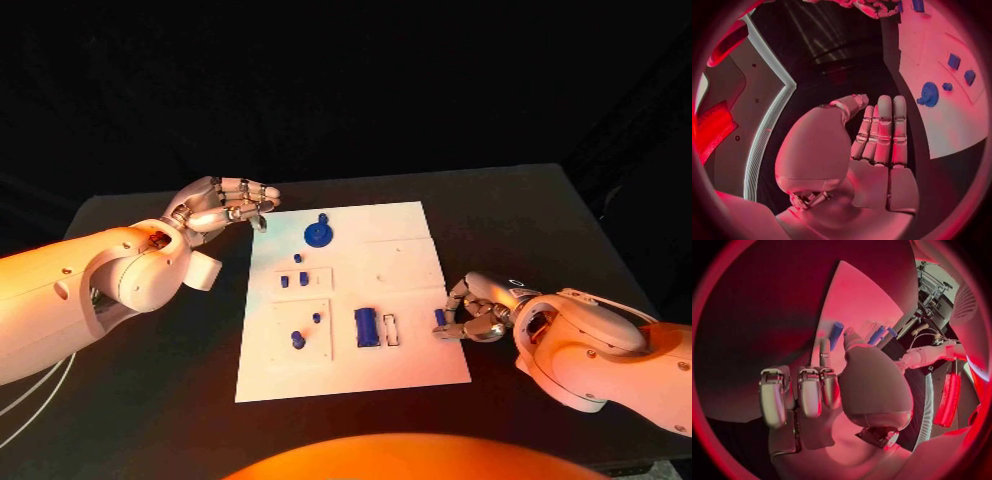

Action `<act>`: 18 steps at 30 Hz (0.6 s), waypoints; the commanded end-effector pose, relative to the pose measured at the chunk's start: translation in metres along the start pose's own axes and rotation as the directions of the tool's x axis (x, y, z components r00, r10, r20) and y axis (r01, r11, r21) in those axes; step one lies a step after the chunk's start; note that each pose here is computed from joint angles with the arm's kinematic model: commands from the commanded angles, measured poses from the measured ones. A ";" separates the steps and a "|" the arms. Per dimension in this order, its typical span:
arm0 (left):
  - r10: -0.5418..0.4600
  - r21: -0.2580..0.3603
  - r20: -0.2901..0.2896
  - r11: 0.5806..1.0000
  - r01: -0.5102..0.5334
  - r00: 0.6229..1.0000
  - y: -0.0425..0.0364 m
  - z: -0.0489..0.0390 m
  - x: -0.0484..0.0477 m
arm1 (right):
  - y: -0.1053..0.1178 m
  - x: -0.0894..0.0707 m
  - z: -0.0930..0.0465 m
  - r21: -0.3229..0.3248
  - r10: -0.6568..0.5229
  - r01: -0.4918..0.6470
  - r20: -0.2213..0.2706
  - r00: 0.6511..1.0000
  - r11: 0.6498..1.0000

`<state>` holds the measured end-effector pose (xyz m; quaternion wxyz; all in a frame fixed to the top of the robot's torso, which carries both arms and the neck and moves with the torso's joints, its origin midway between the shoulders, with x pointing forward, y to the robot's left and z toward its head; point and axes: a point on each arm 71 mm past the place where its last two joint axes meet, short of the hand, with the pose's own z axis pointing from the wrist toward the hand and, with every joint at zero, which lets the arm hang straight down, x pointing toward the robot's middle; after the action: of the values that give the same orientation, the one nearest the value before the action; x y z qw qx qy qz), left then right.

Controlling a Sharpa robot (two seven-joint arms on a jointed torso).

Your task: Assemble the parts on the task board

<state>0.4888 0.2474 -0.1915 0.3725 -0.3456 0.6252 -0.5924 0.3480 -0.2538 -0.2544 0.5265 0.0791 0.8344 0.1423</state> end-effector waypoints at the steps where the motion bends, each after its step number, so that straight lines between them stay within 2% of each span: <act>1: -0.012 0.008 -0.017 1.000 0.012 1.000 -0.0006 -0.0001 0.0021 | 0.000 0.006 0.002 0.008 -0.042 0.043 -0.020 0.999 0.999; 7: -0.013 0.007 -0.018 1.000 0.013 1.000 -0.0006 -0.0001 0.0022 | 0.001 0.012 0.006 0.019 -0.109 0.110 -0.048 0.993 0.994; 18: -0.011 0.005 -0.016 1.000 0.011 1.000 -0.0004 -0.0004 0.0018 | 0.001 0.017 0.014 0.023 -0.185 0.186 -0.047 0.982 0.982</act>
<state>0.4885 0.2480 -0.1916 0.3719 -0.3456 0.6257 -0.5923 0.3564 -0.2356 -0.2571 0.5430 0.0295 0.8282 0.1356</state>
